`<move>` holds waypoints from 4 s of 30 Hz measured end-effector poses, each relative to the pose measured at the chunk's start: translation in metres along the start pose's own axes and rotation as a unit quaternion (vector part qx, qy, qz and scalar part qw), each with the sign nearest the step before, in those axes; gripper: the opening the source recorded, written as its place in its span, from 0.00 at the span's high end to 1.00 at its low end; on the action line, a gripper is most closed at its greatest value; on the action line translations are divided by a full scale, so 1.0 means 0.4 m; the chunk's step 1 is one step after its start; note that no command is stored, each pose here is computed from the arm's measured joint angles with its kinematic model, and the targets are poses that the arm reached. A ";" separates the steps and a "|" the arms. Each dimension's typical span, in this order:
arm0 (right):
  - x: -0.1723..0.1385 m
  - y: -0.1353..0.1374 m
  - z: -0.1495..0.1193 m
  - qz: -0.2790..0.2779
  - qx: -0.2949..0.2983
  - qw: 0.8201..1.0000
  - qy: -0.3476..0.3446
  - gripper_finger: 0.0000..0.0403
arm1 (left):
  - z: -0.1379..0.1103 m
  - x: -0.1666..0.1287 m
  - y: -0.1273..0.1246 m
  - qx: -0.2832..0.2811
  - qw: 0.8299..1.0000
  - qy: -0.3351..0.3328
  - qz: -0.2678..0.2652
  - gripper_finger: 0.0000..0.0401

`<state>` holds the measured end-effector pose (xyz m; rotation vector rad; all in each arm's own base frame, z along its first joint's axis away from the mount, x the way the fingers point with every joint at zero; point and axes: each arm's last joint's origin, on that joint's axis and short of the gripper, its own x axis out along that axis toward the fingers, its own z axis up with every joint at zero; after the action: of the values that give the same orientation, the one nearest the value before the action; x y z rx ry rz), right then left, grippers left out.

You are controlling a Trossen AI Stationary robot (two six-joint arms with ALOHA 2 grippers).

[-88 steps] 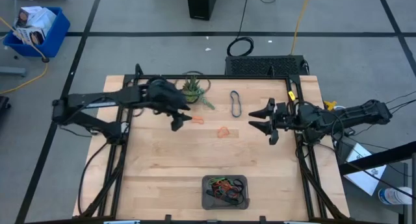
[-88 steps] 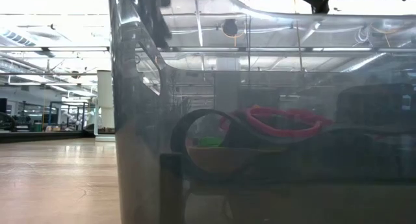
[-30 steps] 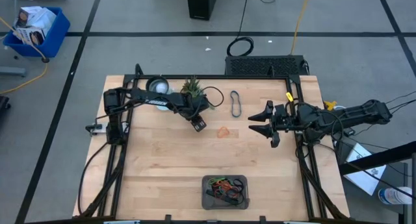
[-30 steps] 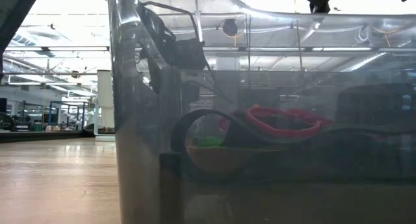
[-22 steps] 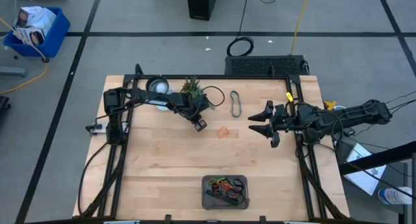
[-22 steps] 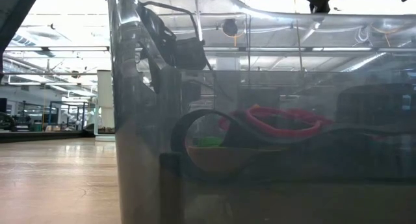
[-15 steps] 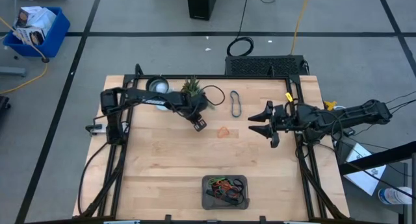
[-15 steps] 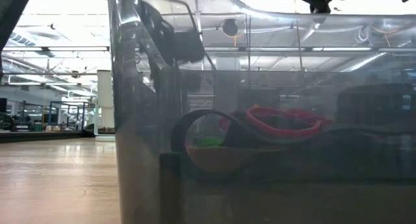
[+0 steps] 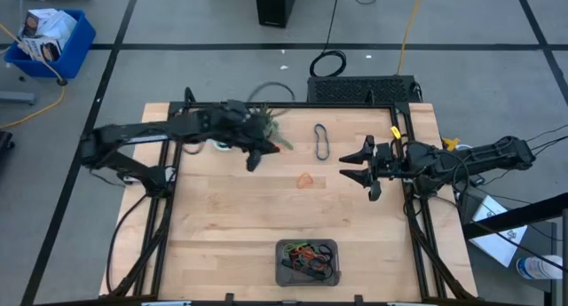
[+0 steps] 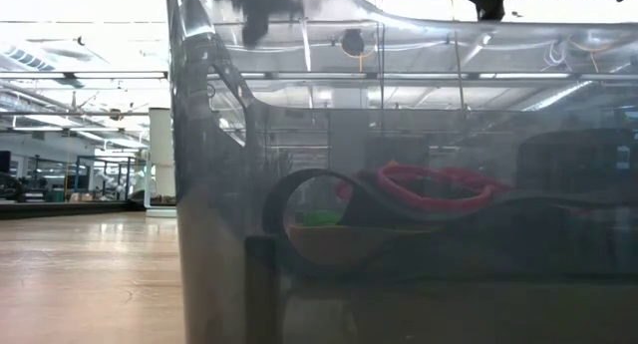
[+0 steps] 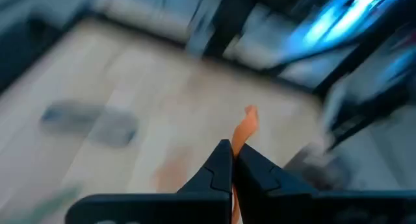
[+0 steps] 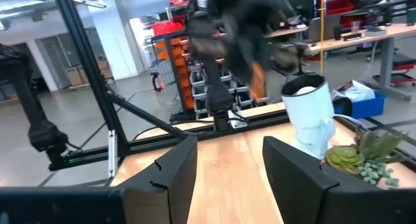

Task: Pick and place rubber bands into bin
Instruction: Put the orange rubber band into the black transparent bin

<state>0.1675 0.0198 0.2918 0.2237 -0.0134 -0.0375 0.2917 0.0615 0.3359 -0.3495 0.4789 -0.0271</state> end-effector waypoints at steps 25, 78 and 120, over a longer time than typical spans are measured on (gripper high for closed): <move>-0.008 -0.017 -0.060 -0.037 -0.025 0.991 0.122 0.58 | 0.101 0.022 -0.461 0.112 0.981 0.052 -0.148 1.00; -0.012 -0.020 -0.074 -0.042 -0.029 0.987 0.152 0.57 | -0.217 0.463 -0.467 -0.061 0.955 0.289 -0.040 0.51; 0.259 -0.139 -0.035 -0.265 -0.059 0.903 0.331 0.57 | -0.198 -0.291 -0.133 0.110 0.987 -0.115 -0.014 0.49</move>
<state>0.2693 -0.0352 0.2666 0.1029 0.7322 -0.5048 0.1553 -0.0016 0.3401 -0.1386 0.2393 -0.0650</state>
